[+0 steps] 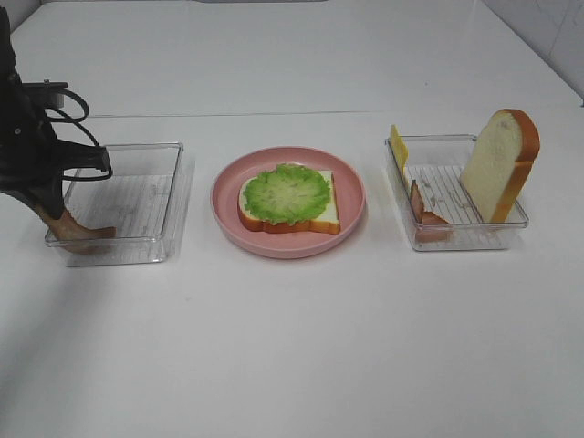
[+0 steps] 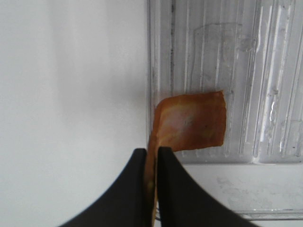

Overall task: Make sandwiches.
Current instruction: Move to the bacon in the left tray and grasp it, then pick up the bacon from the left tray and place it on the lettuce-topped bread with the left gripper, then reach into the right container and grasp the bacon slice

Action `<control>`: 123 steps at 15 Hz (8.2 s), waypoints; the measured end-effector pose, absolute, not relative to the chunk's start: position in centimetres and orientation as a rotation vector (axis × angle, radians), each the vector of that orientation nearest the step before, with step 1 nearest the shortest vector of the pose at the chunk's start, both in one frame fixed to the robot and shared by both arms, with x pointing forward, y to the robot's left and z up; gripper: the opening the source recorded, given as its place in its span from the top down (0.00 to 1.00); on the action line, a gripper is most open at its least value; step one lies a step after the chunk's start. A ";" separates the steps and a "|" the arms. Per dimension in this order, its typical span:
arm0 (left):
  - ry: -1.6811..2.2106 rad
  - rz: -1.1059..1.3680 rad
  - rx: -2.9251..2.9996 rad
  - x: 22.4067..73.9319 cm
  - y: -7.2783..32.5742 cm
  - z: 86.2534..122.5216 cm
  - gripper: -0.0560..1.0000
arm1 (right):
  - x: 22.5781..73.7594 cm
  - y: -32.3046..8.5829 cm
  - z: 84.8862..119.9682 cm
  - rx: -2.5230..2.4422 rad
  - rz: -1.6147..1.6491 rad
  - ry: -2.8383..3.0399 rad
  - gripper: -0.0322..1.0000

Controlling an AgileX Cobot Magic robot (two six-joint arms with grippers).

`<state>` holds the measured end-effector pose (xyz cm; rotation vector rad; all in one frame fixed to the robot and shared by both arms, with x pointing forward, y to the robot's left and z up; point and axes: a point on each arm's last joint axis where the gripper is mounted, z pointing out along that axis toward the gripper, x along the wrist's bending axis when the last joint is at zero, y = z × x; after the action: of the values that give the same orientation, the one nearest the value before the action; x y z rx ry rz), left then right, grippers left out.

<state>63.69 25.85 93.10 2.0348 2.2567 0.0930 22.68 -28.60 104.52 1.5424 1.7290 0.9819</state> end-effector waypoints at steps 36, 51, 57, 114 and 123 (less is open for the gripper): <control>1.615 -0.319 1.545 67.0 6.9 93.2 0.95 | 22.7 -28.6 104.5 1.542 0.982 1.729 0.22; 1.533 -0.145 1.891 66.6 8.9 92.6 0.29 | 22.7 -28.6 104.5 1.542 0.982 1.729 0.22; 1.587 0.115 2.066 64.8 11.9 99.4 0.26 | 22.7 -28.6 104.5 1.542 0.982 1.729 0.22; 1.192 0.719 1.764 23.6 30.2 105.4 0.26 | 60.0 -21.5 100.7 2.110 0.484 2.487 0.28; 1.192 0.719 1.764 23.6 30.2 105.4 0.26 | 63.2 -21.1 94.1 2.220 0.346 2.512 0.41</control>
<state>23.61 30.21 105.41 1.7643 1.1923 0.7192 63.19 -21.06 94.05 2.2199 2.5123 0.3460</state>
